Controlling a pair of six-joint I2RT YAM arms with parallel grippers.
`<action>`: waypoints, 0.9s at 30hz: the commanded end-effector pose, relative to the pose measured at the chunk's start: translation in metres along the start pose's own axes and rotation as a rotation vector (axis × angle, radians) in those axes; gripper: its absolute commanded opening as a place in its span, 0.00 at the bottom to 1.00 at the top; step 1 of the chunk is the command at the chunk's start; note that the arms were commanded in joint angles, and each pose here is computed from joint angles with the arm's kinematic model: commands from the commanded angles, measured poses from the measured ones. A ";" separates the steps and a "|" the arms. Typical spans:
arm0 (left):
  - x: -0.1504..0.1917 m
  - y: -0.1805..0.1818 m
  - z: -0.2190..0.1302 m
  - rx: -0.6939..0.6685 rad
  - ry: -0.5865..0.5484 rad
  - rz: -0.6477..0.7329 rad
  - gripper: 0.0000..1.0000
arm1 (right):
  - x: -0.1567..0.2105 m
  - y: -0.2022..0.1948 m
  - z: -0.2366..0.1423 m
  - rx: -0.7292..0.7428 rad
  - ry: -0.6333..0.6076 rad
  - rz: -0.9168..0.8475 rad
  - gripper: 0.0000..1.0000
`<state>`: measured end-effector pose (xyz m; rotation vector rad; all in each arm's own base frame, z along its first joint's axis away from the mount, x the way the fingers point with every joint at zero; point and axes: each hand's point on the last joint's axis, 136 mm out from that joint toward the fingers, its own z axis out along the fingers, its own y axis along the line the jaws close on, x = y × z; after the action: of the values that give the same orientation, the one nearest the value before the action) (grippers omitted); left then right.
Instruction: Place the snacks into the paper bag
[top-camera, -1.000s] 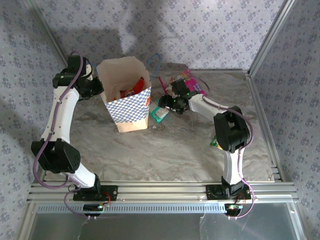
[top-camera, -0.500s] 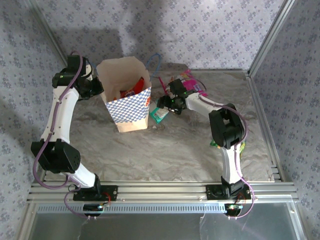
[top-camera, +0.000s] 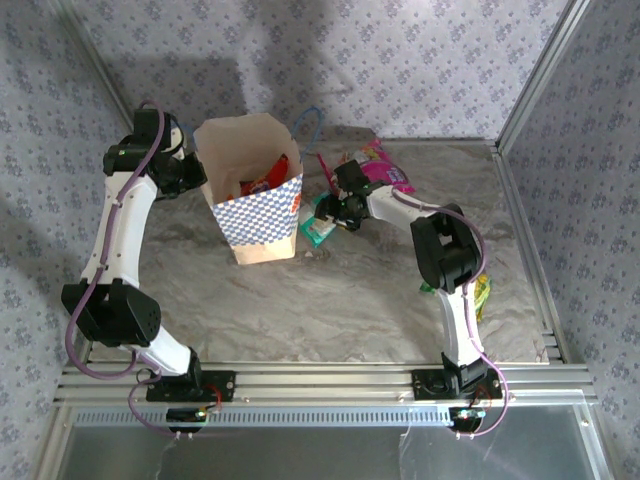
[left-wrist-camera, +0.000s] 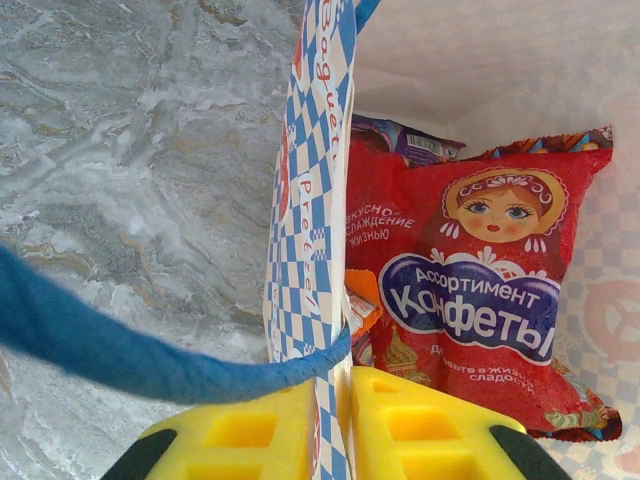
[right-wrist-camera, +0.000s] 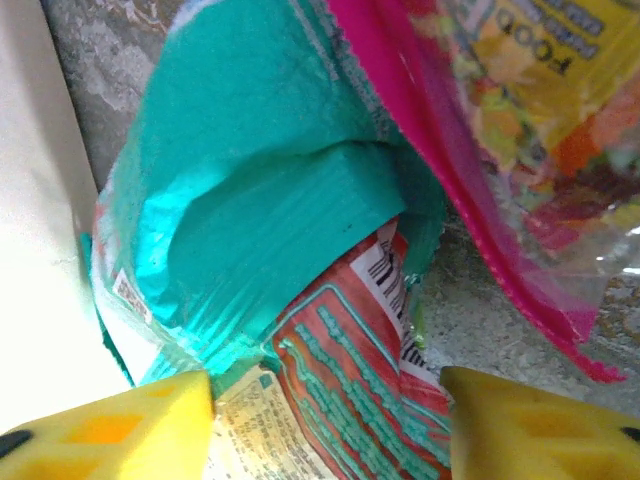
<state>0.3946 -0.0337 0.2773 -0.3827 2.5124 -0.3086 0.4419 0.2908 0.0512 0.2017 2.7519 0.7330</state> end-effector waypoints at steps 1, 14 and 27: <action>0.000 -0.001 -0.008 -0.004 -0.004 0.015 0.17 | 0.003 0.001 0.006 0.008 0.026 0.011 0.52; 0.003 -0.001 -0.006 0.002 0.003 0.010 0.17 | 0.006 0.009 -0.007 0.041 0.034 -0.052 0.17; 0.001 -0.002 -0.011 0.004 -0.008 0.012 0.18 | 0.002 0.017 -0.042 0.063 -0.018 -0.101 0.00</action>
<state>0.3946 -0.0337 0.2774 -0.3824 2.5120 -0.3091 0.4357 0.2947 0.0692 0.1104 2.7635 0.6686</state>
